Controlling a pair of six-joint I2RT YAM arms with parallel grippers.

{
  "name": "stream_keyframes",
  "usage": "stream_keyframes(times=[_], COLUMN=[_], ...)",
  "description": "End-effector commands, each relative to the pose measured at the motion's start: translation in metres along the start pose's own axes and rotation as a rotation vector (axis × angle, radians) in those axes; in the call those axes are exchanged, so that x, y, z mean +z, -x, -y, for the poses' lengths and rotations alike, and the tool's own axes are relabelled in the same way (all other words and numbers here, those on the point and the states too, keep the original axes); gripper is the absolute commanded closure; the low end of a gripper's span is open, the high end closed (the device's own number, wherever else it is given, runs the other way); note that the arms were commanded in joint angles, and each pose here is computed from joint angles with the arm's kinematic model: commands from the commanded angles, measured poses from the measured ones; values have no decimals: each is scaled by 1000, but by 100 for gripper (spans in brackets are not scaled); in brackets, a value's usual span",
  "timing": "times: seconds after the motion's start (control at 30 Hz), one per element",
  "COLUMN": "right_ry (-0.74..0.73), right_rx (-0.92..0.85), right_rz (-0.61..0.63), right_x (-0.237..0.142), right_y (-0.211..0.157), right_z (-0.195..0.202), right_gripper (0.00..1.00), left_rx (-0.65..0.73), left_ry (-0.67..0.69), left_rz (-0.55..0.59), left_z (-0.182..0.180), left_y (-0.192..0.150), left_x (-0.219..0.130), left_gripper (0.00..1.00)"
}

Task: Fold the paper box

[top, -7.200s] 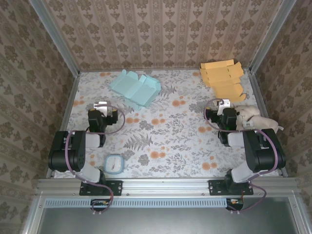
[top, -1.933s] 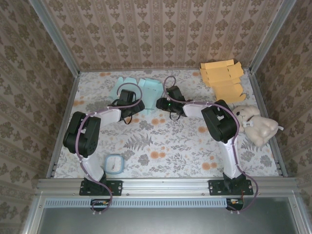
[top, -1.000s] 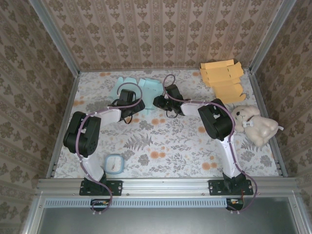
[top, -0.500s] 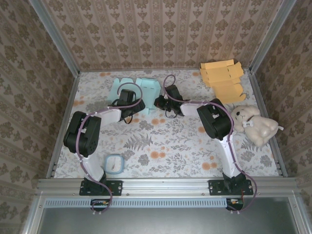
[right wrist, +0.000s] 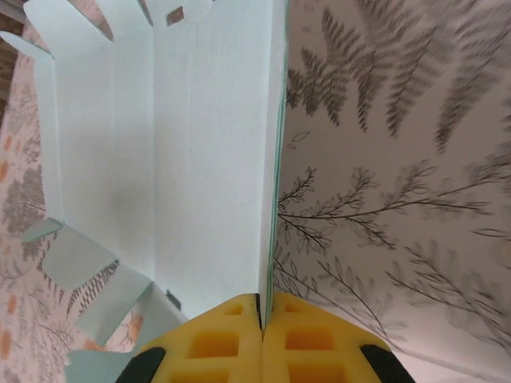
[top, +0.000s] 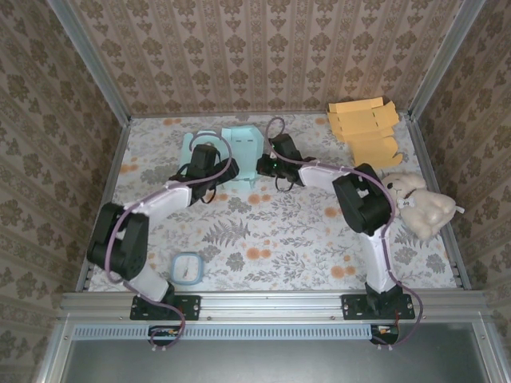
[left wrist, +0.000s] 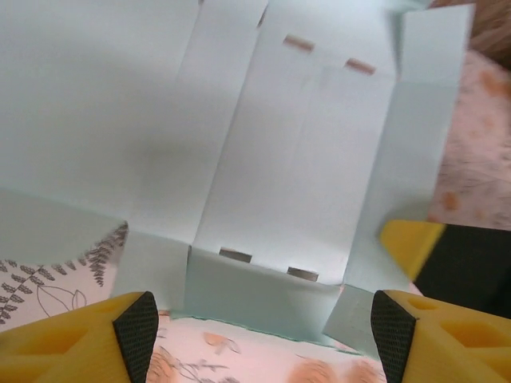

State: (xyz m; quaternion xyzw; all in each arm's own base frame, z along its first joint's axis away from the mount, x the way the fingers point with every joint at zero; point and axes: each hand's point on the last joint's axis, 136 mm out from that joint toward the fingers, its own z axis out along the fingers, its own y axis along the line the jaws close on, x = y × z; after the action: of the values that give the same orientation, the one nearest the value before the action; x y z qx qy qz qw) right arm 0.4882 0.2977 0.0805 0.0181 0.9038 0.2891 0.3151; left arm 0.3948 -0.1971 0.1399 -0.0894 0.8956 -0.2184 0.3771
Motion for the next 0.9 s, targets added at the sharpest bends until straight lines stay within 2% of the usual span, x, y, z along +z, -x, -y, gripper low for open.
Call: stream_keyframes(times=[0.0, 0.17, 0.33, 0.43, 0.53, 0.7, 0.87], right_ry=[-140, -299, -469, -477, -470, -470, -411], right_rx=[-198, -418, -698, -822, -845, -889, -912], right_rz=[45, 82, 45, 55, 52, -21, -106], right_x=[-59, -134, -212, -255, -295, -327, -332], right_y=[26, 57, 69, 68, 66, 49, 27], right_z=[-3, -7, -12, -19, -27, -28, -30], right_gripper=[100, 100, 100, 100, 100, 100, 100], left_rx=[106, 165, 343, 484, 622, 846, 972], left_ry=[38, 21, -96, -181, -309, -479, -452], left_rz=[86, 269, 414, 524, 615, 653, 677], left_z=[7, 17, 49, 66, 92, 137, 152], left_y=[12, 47, 67, 68, 62, 45, 51], left_x=[-40, -90, -136, -155, -175, -194, -193], left_gripper=[25, 23, 22, 22, 23, 21, 19])
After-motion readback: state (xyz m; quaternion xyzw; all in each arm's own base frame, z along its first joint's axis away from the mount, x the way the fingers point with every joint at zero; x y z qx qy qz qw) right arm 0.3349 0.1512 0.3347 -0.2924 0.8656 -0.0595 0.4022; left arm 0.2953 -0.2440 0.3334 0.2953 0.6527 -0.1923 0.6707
